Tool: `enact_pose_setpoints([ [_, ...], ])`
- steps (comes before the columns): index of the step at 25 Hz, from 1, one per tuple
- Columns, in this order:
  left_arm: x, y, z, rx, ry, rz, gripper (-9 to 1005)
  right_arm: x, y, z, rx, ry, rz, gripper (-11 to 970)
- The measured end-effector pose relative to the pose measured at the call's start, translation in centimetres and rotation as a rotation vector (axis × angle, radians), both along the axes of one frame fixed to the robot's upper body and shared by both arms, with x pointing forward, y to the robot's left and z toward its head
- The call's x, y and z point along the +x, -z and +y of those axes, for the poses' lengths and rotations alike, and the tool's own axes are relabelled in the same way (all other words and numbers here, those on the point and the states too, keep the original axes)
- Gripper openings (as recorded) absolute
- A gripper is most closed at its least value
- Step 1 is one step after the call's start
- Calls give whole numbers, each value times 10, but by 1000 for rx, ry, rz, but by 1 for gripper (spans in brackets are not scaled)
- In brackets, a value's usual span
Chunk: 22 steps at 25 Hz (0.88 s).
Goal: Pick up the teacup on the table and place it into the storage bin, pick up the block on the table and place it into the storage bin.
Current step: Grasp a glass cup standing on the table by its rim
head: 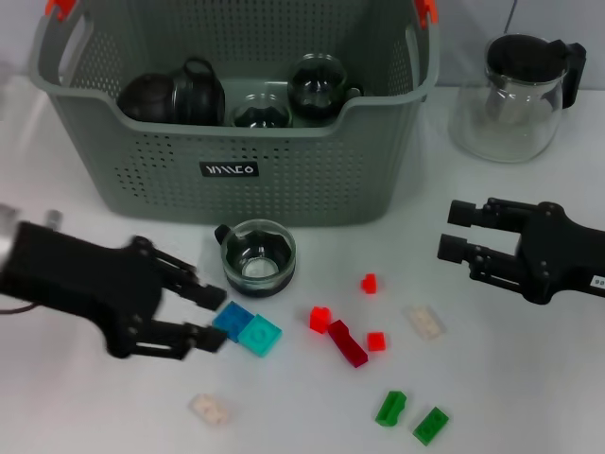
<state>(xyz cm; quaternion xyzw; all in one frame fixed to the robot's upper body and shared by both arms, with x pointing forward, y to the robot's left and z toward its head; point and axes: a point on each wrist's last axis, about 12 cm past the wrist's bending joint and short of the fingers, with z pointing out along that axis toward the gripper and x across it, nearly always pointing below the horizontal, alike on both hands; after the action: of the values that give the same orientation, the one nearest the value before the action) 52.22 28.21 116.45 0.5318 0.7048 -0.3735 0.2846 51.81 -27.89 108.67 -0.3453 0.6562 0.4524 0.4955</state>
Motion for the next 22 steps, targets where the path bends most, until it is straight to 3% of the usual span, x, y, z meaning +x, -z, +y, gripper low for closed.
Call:
enact_pose_setpoints([
  [5, 16, -1, -40, 154, 83, -82, 426, -1, 2, -5, -14, 15, 12, 550],
  [10, 28, 4, -71, 207, 122, -188, 425, -1, 7, -5, -41, 17, 28, 552],
  [22, 39, 23, -97, 293, 85, -333, 422, -1, 9, -4, -61, 16, 33, 551],
])
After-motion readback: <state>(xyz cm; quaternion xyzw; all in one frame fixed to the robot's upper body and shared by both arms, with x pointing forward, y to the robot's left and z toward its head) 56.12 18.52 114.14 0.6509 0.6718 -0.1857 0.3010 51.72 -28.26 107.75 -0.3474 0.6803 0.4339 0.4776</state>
